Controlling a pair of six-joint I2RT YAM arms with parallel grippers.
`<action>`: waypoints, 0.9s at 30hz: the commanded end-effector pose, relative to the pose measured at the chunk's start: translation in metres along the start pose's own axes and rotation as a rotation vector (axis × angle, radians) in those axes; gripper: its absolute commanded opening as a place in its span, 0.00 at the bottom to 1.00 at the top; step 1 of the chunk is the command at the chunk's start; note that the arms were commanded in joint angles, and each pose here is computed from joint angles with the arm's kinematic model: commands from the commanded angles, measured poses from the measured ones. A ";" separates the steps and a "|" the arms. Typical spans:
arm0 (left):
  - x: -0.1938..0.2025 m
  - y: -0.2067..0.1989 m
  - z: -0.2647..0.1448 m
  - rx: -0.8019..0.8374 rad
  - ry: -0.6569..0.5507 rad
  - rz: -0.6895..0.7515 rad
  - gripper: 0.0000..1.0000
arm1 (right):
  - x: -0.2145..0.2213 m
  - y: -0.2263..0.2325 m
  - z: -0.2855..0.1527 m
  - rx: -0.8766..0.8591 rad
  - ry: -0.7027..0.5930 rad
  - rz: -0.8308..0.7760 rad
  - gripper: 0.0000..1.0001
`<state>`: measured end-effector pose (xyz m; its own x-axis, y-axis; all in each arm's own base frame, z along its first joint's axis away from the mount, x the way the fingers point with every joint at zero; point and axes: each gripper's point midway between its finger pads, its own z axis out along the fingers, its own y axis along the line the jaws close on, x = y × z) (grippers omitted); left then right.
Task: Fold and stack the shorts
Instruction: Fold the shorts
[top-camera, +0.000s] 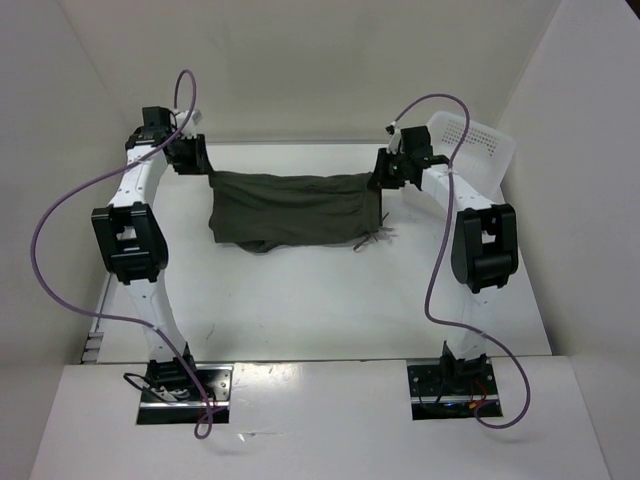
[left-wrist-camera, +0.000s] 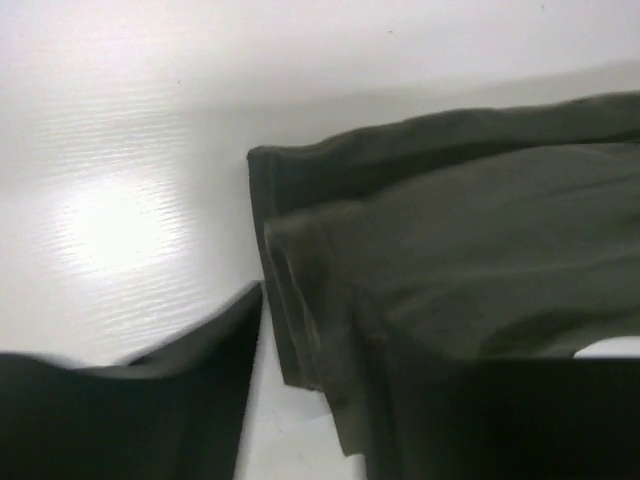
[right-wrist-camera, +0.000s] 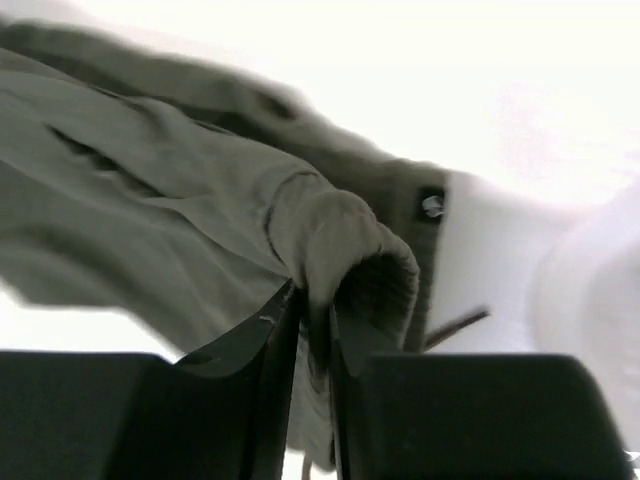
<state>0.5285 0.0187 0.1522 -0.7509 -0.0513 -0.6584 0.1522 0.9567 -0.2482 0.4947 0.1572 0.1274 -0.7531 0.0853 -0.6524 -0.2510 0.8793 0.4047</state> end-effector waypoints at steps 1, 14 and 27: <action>-0.024 -0.004 0.011 0.003 -0.061 0.043 0.54 | -0.046 -0.016 0.000 0.135 -0.138 0.012 0.23; 0.041 -0.014 -0.030 -0.096 0.086 0.011 0.76 | -0.089 0.029 -0.058 0.071 -0.225 -0.175 0.81; 0.128 0.002 -0.017 -0.164 0.247 -0.030 0.54 | 0.086 0.016 -0.018 0.090 0.149 0.013 0.78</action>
<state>0.4127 0.0104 0.0764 -0.9097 -0.0308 -0.4142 0.0437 0.9846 -0.1692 0.4102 0.1747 0.0959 -0.8273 -0.0299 -0.5610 -0.2639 0.9022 0.3412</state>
